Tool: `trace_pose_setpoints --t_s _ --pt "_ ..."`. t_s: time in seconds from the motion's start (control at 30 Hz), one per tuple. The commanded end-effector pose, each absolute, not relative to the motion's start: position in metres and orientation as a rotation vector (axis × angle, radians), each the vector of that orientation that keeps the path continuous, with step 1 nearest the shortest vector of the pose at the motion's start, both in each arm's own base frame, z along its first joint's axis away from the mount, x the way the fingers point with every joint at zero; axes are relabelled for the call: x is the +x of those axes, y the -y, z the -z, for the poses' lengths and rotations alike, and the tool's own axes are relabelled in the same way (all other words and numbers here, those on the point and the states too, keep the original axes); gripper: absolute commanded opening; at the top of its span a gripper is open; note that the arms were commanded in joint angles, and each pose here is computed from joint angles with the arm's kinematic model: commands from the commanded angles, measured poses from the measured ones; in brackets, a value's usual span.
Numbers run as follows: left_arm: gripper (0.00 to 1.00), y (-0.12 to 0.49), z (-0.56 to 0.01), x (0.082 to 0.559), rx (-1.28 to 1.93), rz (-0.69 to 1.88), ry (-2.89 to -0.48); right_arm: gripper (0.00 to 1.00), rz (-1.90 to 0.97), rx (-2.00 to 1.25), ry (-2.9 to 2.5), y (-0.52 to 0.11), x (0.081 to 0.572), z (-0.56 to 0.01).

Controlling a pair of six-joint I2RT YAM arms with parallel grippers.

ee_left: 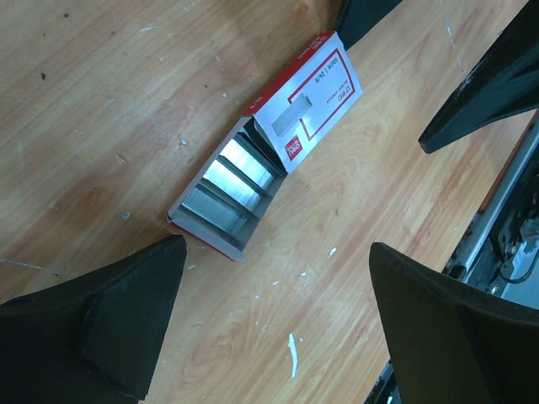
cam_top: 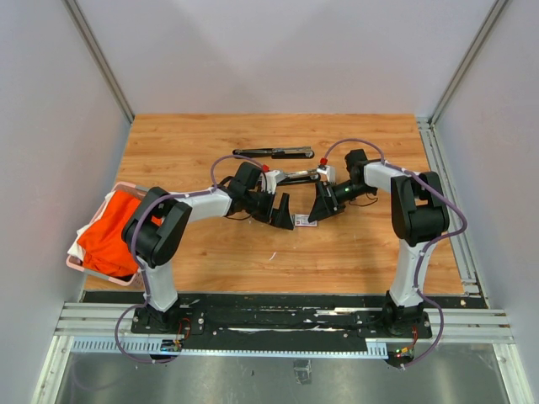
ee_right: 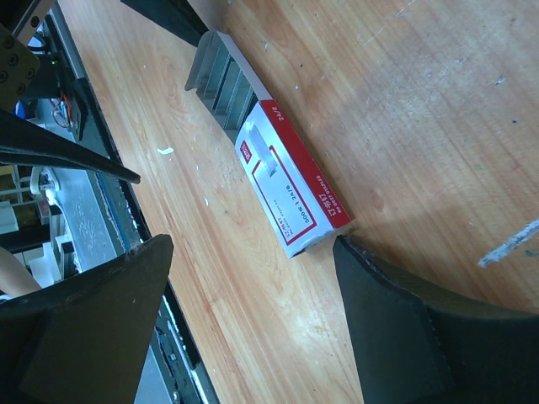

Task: Unload the staples from the stapler
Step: Close the staple box at the center of the board.

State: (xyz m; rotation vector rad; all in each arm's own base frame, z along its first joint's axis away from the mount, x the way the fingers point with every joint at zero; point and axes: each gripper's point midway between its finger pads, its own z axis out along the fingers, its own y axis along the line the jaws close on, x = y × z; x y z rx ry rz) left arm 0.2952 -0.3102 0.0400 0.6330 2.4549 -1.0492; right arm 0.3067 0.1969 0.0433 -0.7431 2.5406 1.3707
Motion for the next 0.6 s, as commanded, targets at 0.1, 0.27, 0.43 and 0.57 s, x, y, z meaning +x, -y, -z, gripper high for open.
trace_pose_setpoints --t_s 0.1,0.27,0.43,0.57 --pt "0.99 0.292 -0.004 0.297 0.577 0.918 -2.573 0.81 -1.222 -0.754 -2.617 -0.180 0.318 -0.021" --pt "1.00 0.300 -0.006 0.296 0.571 0.962 -2.572 0.81 -1.241 -0.761 -2.595 -0.184 0.324 -0.020" --pt "1.00 0.306 -0.006 0.295 0.569 0.976 -2.569 0.81 -1.252 -0.765 -2.584 -0.187 0.330 -0.018" --pt "1.00 0.307 -0.003 0.297 0.568 0.969 -2.570 0.81 -1.276 -0.778 -2.584 -0.193 0.328 -0.015"
